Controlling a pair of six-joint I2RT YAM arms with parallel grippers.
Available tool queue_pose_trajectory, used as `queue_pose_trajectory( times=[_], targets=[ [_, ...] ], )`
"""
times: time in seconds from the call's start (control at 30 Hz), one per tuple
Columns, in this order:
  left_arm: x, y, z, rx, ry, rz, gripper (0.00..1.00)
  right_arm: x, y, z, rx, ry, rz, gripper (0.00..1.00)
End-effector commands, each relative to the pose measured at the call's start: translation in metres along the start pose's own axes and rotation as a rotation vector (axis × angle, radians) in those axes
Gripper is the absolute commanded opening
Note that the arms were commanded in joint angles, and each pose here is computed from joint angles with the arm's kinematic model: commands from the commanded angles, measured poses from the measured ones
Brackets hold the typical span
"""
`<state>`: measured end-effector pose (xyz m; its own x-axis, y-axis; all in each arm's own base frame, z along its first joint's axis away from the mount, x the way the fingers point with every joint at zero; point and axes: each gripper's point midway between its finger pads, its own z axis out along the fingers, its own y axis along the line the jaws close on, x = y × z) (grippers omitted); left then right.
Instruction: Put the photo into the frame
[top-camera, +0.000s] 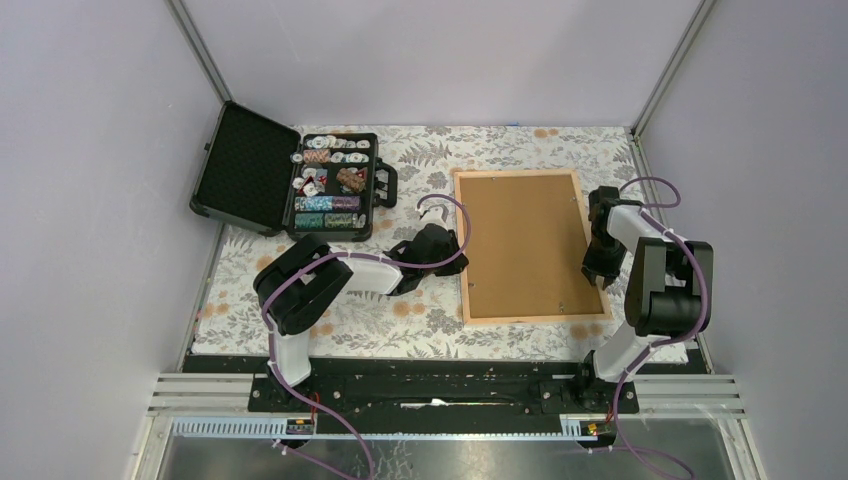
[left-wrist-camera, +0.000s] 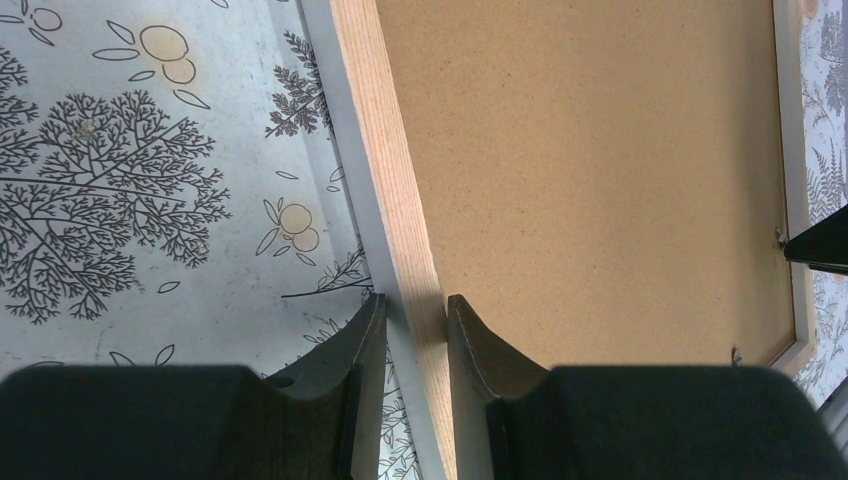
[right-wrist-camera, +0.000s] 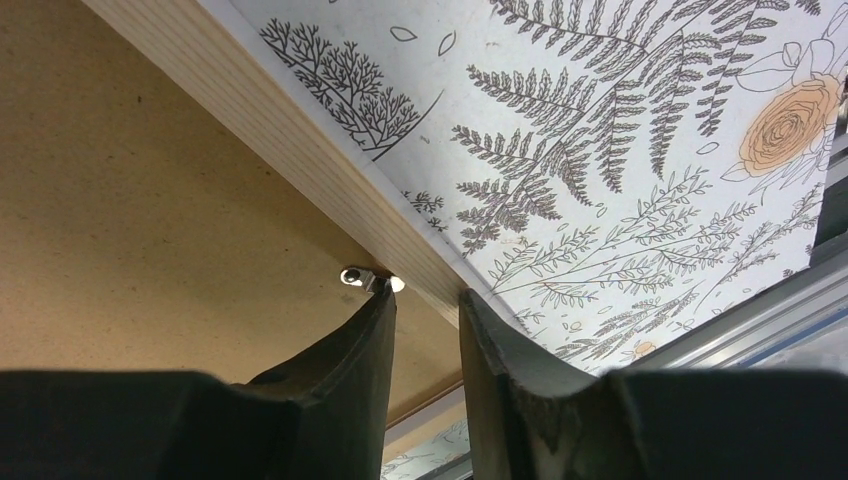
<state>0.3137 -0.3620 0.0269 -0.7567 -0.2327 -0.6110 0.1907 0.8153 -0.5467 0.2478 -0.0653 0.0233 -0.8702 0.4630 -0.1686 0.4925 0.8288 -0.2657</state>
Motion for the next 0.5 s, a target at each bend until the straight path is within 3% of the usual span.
queue_pose_trajectory(
  times=[0.0, 0.27, 0.47],
  targets=[
    [0.026, 0.048, 0.005, -0.144, 0.074, 0.034, 0.00, -0.020, 0.010, 0.011, -0.005, -0.059, 0.040, 0.36],
    [0.026, 0.048, 0.005, -0.146, 0.075, 0.034, 0.00, -0.018, 0.018, 0.022, -0.032, -0.062, 0.049, 0.31],
    [0.026, 0.047, 0.006, -0.141, 0.075, 0.032, 0.00, -0.010, 0.004, 0.004, -0.016, -0.077, 0.044, 0.51]
  ],
)
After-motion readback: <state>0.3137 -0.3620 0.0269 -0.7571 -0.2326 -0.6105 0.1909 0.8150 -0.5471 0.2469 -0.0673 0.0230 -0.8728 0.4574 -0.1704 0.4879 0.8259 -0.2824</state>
